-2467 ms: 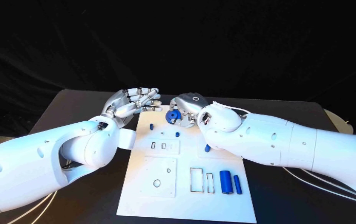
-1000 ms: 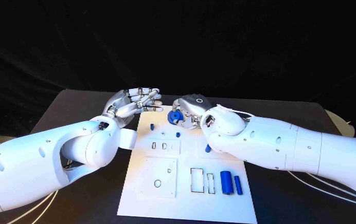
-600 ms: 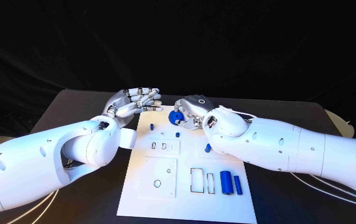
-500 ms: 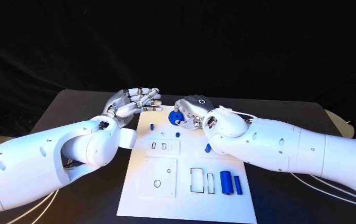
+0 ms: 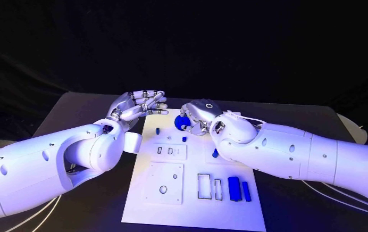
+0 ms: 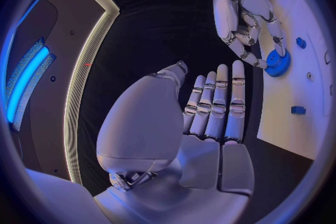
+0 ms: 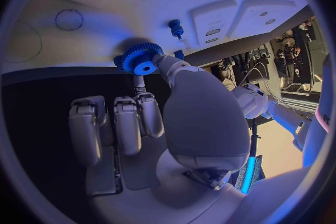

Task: Assemble the parts on the task board

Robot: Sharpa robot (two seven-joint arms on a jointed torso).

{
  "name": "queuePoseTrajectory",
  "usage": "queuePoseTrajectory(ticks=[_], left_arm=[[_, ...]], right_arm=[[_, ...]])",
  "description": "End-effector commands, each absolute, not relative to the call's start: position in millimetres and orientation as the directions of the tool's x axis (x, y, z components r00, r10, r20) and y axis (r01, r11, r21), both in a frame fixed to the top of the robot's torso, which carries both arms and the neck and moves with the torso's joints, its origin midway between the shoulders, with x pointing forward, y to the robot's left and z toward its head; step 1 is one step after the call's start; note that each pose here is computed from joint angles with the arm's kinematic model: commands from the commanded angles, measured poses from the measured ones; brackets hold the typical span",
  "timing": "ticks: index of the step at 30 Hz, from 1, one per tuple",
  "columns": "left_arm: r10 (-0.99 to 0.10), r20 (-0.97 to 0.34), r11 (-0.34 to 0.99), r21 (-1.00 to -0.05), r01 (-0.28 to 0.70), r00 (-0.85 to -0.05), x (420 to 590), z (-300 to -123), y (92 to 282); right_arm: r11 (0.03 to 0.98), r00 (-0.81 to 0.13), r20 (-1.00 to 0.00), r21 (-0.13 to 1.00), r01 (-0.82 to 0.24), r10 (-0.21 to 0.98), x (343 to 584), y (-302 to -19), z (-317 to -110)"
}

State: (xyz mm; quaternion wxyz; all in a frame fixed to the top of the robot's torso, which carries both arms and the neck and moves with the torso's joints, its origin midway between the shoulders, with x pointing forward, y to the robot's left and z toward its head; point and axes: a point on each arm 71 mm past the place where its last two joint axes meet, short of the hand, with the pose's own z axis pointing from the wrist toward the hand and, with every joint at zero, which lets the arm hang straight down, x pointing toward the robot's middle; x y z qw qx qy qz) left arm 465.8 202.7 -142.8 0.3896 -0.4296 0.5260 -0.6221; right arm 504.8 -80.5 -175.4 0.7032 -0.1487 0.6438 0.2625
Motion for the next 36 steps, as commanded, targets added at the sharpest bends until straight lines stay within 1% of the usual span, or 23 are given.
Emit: queuePoseTrajectory(ticks=[1, 14, 36], left_arm=[[-0.931, 0.125, -0.149, -0.988, 0.042, -0.343, 465.4, -141.1, 200.9], [-0.932, 0.125, -0.148, -0.988, 0.042, -0.341, 465.3, -141.1, 201.5], [-0.933, 0.124, -0.146, -0.989, 0.04, -0.339, 465.0, -141.1, 202.3]], right_arm=[[0.817, 0.05, -0.982, 0.122, -0.563, 0.181, 504.1, -80.2, -174.5], [0.821, 0.048, -0.983, 0.122, -0.558, 0.179, 505.3, -80.8, -174.9], [0.826, 0.017, -0.987, 0.123, -0.55, 0.158, 506.7, -83.9, -177.7]])
